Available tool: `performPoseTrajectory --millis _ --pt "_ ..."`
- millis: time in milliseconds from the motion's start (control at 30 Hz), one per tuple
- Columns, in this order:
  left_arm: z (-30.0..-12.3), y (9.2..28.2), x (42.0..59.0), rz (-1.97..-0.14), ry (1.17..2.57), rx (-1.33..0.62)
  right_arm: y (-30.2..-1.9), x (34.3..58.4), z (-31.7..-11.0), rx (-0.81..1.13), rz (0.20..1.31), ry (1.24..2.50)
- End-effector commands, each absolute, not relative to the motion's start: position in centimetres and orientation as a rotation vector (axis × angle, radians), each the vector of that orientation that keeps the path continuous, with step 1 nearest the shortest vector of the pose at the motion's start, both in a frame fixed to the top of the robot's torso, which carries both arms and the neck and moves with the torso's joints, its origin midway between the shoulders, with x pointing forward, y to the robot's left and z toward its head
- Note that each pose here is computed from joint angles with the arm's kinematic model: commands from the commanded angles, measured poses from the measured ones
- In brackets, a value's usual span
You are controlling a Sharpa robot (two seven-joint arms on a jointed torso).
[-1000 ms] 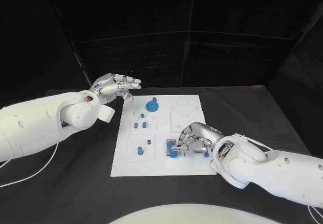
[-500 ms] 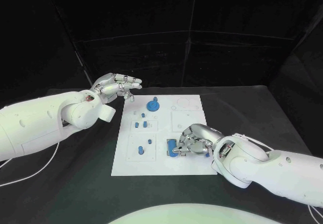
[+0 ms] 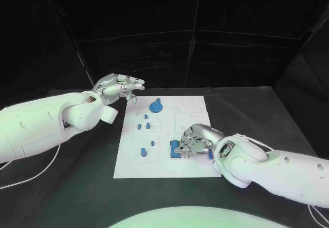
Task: Assemble the parts on the task board
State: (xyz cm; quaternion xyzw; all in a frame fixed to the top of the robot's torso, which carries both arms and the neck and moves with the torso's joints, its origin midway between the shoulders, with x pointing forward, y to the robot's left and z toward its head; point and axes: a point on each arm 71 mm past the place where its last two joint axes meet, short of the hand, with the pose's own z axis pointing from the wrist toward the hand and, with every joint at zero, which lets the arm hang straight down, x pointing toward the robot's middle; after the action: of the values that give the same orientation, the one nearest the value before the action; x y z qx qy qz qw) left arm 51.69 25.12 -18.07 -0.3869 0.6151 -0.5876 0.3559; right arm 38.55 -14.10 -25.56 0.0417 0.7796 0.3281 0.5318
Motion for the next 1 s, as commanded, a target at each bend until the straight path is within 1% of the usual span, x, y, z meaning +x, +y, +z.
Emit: performPoseTrajectory --millis 33,367,567,700,767,833,933,1000 --pt "-18.0 25.0 51.7 -1.530 1.589 -0.989 -14.1 38.7 -25.7 0.092 0.765 1.849" --pt "-17.9 25.1 51.6 -1.529 1.589 -0.990 -13.8 38.9 -25.9 0.066 0.759 1.854" --pt "-17.9 25.1 51.6 -1.529 1.590 -0.990 -13.7 38.8 -25.7 0.054 0.782 1.838" --pt "-17.9 25.1 51.6 -1.529 1.590 -0.990 -13.9 38.7 -25.4 0.080 0.809 1.810" --pt "-17.9 25.1 51.6 -1.529 1.589 -0.990 -14.3 38.7 -25.1 0.119 0.829 1.789" --pt "-17.9 25.2 51.6 -1.528 1.588 -0.991 -15.4 38.5 -24.9 0.178 0.842 1.771" --pt "-17.9 25.3 51.6 -1.525 1.587 -0.992 -17.1 38.3 -24.7 0.226 0.822 1.776" --pt "-17.9 25.4 51.6 -1.524 1.586 -0.992 -18.2 38.1 -24.8 0.238 0.792 1.812"
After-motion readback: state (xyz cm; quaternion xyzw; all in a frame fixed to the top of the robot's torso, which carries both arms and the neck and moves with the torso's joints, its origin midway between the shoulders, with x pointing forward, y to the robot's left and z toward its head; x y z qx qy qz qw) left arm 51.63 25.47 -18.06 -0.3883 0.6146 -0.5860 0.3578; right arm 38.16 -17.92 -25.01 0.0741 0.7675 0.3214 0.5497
